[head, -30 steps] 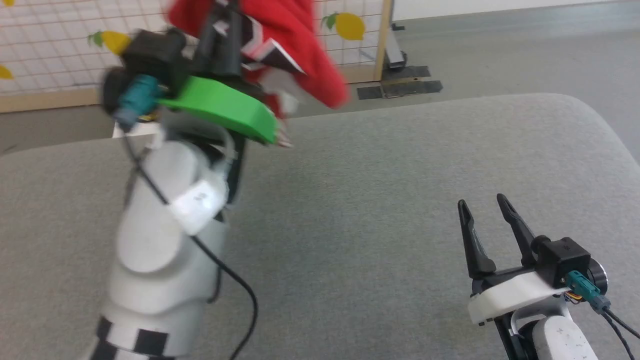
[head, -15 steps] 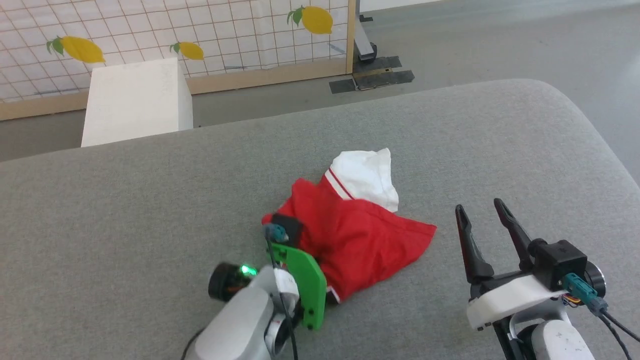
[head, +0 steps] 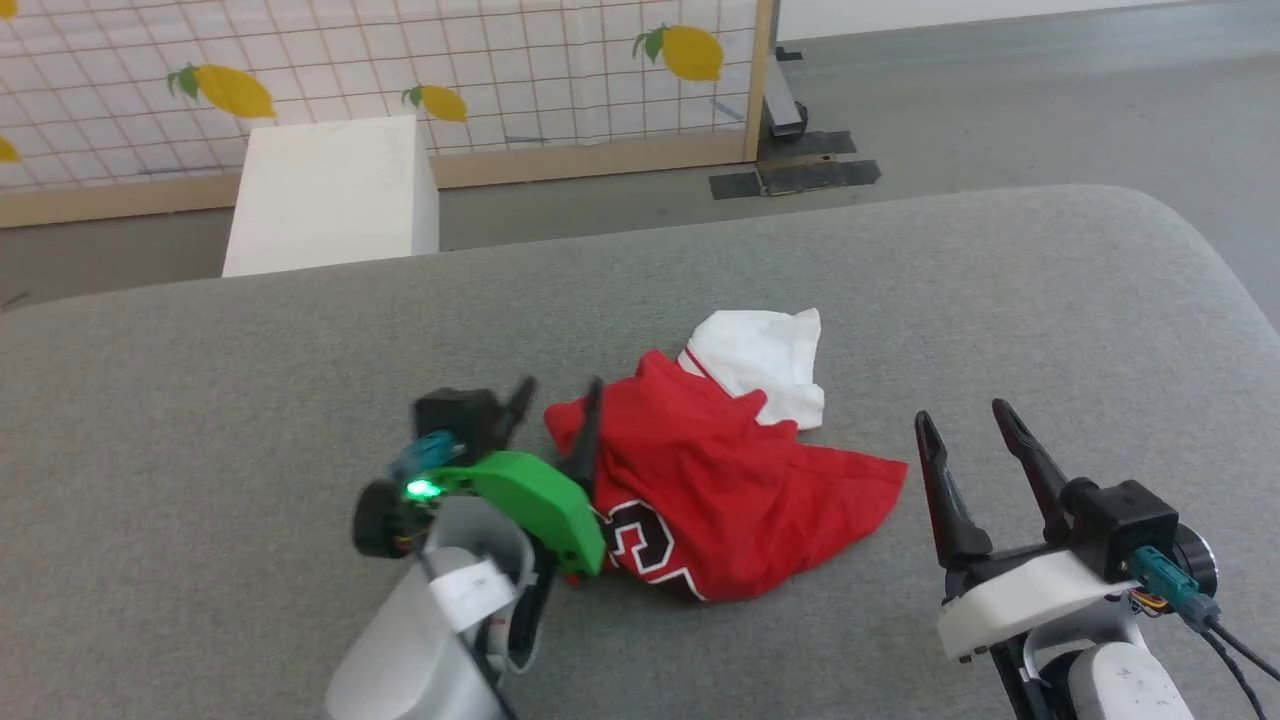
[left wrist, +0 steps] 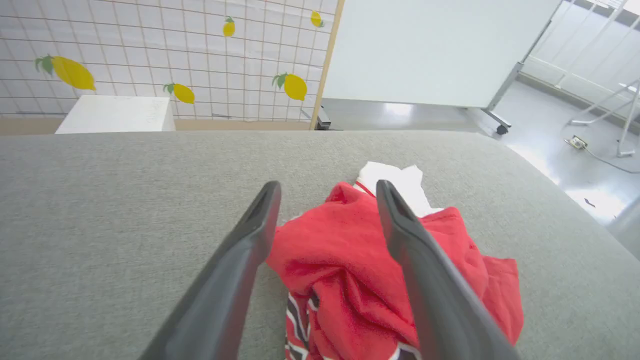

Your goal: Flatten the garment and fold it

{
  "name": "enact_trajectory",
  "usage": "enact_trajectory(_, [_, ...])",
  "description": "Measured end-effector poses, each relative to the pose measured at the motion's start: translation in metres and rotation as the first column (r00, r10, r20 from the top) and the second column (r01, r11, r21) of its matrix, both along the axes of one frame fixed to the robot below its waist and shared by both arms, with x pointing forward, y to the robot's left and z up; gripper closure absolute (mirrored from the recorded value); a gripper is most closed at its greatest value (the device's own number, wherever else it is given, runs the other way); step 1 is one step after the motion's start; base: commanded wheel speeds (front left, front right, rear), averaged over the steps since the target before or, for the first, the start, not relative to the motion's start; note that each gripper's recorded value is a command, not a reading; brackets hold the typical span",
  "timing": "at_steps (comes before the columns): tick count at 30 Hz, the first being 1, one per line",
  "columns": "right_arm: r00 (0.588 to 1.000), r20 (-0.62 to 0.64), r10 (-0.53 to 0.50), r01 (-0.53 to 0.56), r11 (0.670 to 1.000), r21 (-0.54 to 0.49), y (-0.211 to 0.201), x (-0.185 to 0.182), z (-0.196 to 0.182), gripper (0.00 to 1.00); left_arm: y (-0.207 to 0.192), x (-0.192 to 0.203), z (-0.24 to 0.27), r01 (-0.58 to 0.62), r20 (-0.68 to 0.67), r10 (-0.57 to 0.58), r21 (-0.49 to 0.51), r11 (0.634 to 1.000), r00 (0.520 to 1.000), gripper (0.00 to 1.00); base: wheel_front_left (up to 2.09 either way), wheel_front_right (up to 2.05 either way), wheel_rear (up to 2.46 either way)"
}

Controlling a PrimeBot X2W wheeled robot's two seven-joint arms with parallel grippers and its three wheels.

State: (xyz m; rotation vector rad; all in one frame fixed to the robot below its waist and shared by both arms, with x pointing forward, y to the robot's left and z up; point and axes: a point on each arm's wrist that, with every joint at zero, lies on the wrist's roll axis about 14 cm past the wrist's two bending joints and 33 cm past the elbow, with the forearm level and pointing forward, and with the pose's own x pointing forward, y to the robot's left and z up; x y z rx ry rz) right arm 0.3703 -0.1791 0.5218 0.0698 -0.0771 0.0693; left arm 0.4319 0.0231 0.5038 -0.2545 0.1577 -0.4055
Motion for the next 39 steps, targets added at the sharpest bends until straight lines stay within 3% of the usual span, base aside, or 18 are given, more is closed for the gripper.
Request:
enact_trajectory(3, [1.000,-0.007,0.016,-0.016,1.000,-0.005,0.005,0.004,-0.001,0.00,0.034,0.005,0.027,-0.115,0.146,0.121,-0.052,0.992,0.982,0.00,0.00,0.00,0.00])
enact_trajectory(8, [0.998,-0.050,0.030,-0.030,1.000,0.000,0.009,0.010,-0.009,0.00,0.086,0.002,0.044,-0.261,0.247,0.267,-0.059,0.964,0.931,0.00,0.00,0.00,0.00])
enact_trajectory(14, [0.964,-0.264,0.024,-0.025,1.000,-0.001,0.005,0.018,-0.048,0.00,0.134,-0.011,0.050,-0.387,0.309,0.378,-0.033,0.921,0.873,0.00,0.00,0.00,0.00])
enact_trajectory(18, [0.890,-0.455,0.010,-0.009,1.000,0.004,-0.003,0.020,-0.081,0.00,0.148,-0.019,0.038,-0.413,0.294,0.397,-0.009,0.911,0.869,0.00,0.00,0.00,0.00])
enact_trajectory(23, [0.763,-0.646,0.017,-0.028,1.000,-0.007,-0.001,0.021,-0.115,0.00,0.155,-0.024,0.030,-0.420,0.288,0.399,0.014,0.907,0.871,0.00,0.00,0.00,0.00])
enact_trajectory(33, [0.600,-0.799,0.052,-0.084,0.996,0.002,0.014,0.022,-0.146,0.00,0.170,-0.030,0.017,-0.457,0.258,0.436,0.022,0.889,0.862,0.00,0.00,0.00,0.00])
enact_trajectory(34, [0.593,-0.803,0.061,-0.090,0.996,0.010,0.017,0.023,-0.146,0.11,0.171,-0.030,0.016,-0.459,0.256,0.439,0.022,0.888,0.861,0.00,0.00,0.00,0.00])
enact_trajectory(36, [0.594,-0.801,0.075,-0.094,0.995,0.024,0.020,0.025,-0.144,0.61,0.172,-0.030,0.016,-0.462,0.254,0.443,0.020,0.887,0.860,0.00,0.00,0.00,0.00])
enact_trajectory(37, [0.599,-0.796,0.083,-0.098,0.995,0.030,0.022,0.025,-0.143,0.79,0.173,-0.031,0.015,-0.462,0.254,0.442,0.021,0.887,0.860,0.00,0.00,0.00,0.00])
enact_trajectory(38, [0.610,-0.787,0.093,-0.098,0.994,0.042,0.024,0.026,-0.141,0.93,0.173,-0.031,0.015,-0.463,0.253,0.443,0.021,0.886,0.860,0.00,0.00,0.00,0.00])
enact_trajectory(39, [0.628,-0.770,0.112,-0.093,0.993,0.069,0.027,0.028,-0.138,1.00,0.173,-0.031,0.015,-0.462,0.253,0.442,0.022,0.887,0.861,0.00,0.00,0.00,0.00])
